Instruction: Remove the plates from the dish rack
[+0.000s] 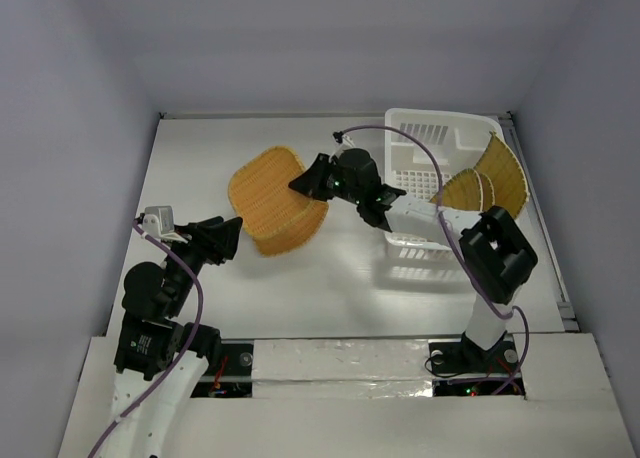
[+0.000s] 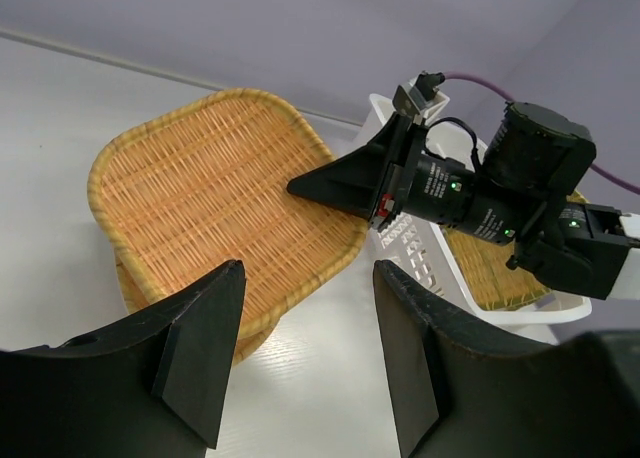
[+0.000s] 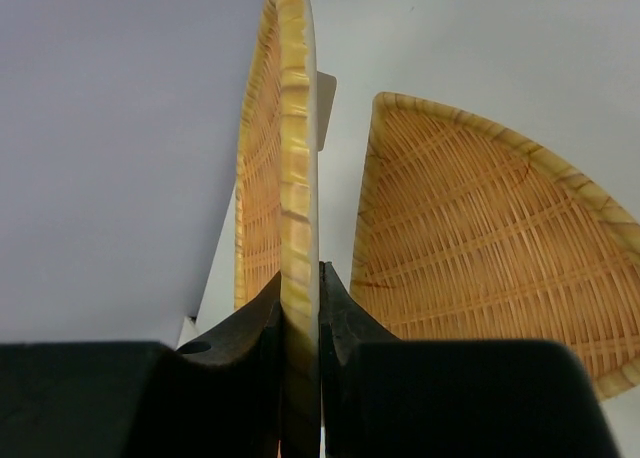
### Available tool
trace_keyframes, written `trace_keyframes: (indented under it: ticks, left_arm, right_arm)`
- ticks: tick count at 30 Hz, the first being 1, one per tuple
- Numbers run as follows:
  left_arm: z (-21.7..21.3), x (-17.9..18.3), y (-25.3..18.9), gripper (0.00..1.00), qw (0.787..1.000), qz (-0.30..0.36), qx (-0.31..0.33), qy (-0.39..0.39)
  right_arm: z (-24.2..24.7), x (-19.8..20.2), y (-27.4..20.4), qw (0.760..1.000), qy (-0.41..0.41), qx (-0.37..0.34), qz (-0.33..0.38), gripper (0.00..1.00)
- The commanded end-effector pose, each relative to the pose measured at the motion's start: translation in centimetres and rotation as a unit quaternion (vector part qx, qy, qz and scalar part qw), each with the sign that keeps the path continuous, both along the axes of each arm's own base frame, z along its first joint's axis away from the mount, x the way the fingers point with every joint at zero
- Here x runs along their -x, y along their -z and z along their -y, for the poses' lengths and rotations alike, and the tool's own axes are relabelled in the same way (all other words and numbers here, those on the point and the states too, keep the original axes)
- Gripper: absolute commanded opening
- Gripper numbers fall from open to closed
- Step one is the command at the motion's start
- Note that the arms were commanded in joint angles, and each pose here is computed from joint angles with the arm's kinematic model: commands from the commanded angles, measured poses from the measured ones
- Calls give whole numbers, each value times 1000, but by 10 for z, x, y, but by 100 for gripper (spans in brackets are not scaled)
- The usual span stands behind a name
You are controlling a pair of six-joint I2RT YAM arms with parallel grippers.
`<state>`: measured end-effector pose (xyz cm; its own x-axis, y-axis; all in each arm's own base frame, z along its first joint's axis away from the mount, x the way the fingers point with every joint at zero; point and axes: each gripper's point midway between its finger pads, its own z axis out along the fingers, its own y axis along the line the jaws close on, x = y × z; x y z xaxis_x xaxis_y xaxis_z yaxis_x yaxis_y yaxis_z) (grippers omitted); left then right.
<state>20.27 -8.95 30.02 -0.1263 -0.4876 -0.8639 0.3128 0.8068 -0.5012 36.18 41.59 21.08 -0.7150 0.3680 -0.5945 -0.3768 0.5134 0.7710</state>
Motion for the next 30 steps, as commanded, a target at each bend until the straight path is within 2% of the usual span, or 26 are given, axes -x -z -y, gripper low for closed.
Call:
trace_keyframes:
  ticks: [1, 18, 25, 30]
  left_arm:
    - [1, -3, -9, 51, 1000, 15, 4, 1]
    - [1, -3, -9, 51, 1000, 16, 4, 2]
    - [1, -2, -10, 51, 1000, 17, 4, 3]
    - [1, -3, -9, 51, 1000, 17, 4, 3]
  right_arm:
    - [-12, -4, -49, 995, -9, -90, 50, 0]
    - [-2, -14, 19, 998, 6, -63, -3, 0]
    - [-2, -7, 47, 998, -2, -55, -23, 11]
    - [5, -8, 62, 998, 5, -45, -34, 23]
